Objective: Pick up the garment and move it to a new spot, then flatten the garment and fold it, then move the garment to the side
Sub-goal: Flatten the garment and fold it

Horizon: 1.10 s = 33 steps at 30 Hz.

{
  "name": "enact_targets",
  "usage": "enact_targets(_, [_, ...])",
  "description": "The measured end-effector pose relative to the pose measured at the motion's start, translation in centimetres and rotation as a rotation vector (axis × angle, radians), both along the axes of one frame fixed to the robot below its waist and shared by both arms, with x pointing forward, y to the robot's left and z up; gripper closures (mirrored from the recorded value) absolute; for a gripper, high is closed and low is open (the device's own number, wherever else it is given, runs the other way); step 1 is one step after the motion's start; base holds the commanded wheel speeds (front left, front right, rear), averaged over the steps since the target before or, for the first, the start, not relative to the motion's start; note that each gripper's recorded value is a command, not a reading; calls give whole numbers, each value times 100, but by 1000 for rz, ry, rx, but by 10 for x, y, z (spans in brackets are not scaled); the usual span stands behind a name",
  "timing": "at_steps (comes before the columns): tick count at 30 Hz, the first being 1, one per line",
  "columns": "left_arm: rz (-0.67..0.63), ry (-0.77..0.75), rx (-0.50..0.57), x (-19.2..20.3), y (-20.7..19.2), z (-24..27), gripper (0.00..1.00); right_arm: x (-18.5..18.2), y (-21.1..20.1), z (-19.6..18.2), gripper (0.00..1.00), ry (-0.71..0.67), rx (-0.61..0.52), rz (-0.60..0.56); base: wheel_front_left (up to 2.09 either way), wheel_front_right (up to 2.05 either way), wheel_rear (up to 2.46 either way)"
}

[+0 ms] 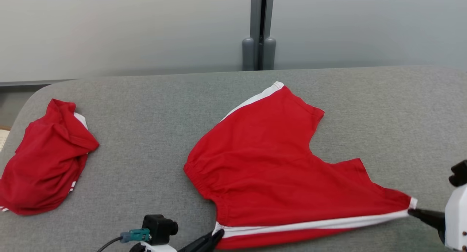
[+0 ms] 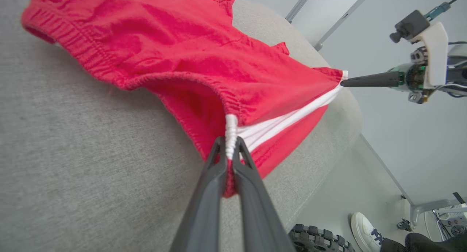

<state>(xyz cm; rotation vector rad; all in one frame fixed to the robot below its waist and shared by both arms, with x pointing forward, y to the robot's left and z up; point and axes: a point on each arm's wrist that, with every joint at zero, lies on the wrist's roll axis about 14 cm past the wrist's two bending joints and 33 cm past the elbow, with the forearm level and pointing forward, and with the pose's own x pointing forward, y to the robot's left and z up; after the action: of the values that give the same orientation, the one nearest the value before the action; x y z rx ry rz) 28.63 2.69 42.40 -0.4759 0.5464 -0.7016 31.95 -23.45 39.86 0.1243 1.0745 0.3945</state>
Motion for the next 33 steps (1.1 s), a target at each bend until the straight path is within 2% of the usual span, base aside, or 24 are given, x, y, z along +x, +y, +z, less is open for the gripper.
enact_targets(3, [25, -26, 7, 8, 6, 6, 100, 21, 9, 15, 100, -68, 24, 16, 0, 0, 0])
enact_targets(12, [108, -103, -137, 46, 0, 54, 100, 102, 30, 69, 100, -244, 44, 81, 0, 0, 0])
enact_targets(15, [136, -132, -150, 62, 5, 63, 100, 133, 40, 85, 100, -302, 36, 109, 0, 0, 0])
enact_targets(16, [136, -132, -150, 62, 5, 63, 100, 133, 40, 85, 100, -302, 36, 109, 0, 0, 0])
enact_targets(25, [199, -136, -144, 96, 17, 57, 100, 213, 93, 84, 100, -330, -12, 242, 0, 0, 0])
enact_targets(33, [282, -104, -121, 119, 31, 37, 100, 257, 125, 62, 100, -332, -42, 291, 0, 0, 0])
